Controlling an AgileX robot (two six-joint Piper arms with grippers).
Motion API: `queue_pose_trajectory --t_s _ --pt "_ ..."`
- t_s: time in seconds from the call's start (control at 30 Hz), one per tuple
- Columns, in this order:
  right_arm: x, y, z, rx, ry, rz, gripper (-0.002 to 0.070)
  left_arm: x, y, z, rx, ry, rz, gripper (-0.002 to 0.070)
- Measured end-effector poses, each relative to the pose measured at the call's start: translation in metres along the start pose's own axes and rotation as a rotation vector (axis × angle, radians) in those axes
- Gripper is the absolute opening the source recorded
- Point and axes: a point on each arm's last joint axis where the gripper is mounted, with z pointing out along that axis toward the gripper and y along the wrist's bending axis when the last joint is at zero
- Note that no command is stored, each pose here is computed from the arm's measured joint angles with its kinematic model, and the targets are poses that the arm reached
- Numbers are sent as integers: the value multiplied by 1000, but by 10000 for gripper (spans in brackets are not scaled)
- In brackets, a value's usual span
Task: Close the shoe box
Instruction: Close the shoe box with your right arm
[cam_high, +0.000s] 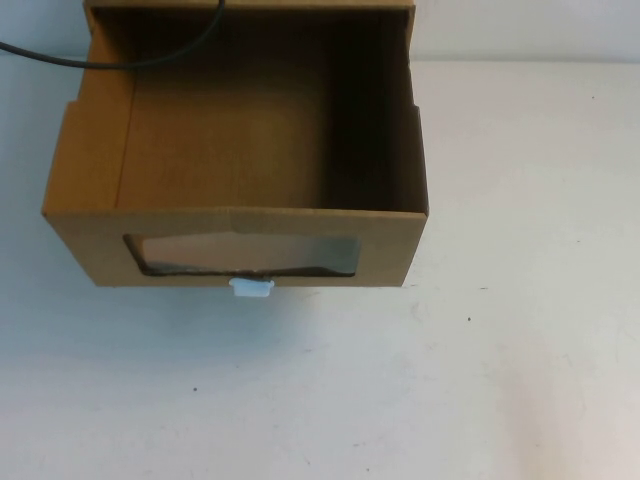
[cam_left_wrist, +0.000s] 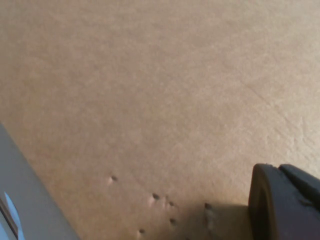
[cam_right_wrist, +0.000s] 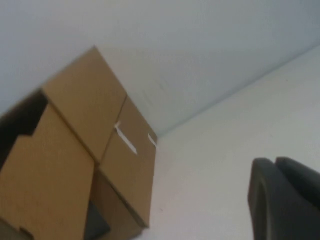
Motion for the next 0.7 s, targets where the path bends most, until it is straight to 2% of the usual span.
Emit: queue_pose_trajectory --t_s 0.17,0.23,0.33,0.5,0.7 --pt "-5 -1 0 7 -55 101 -13 0 0 0 0 0 0 -5" --pt "-2 2 0 -6 0 117 -13 0 0 0 0 0 0 -5" --pt "-9 18 -2 -68 110 113 -12 0 0 0 0 0 0 -5" --pt "-36 51 12 -90 415 34 -11 0 1 0 -6 0 2 -5" --pt "-63 77 59 -70 776 -90 -11 0 1 0 -7 1 3 -5"
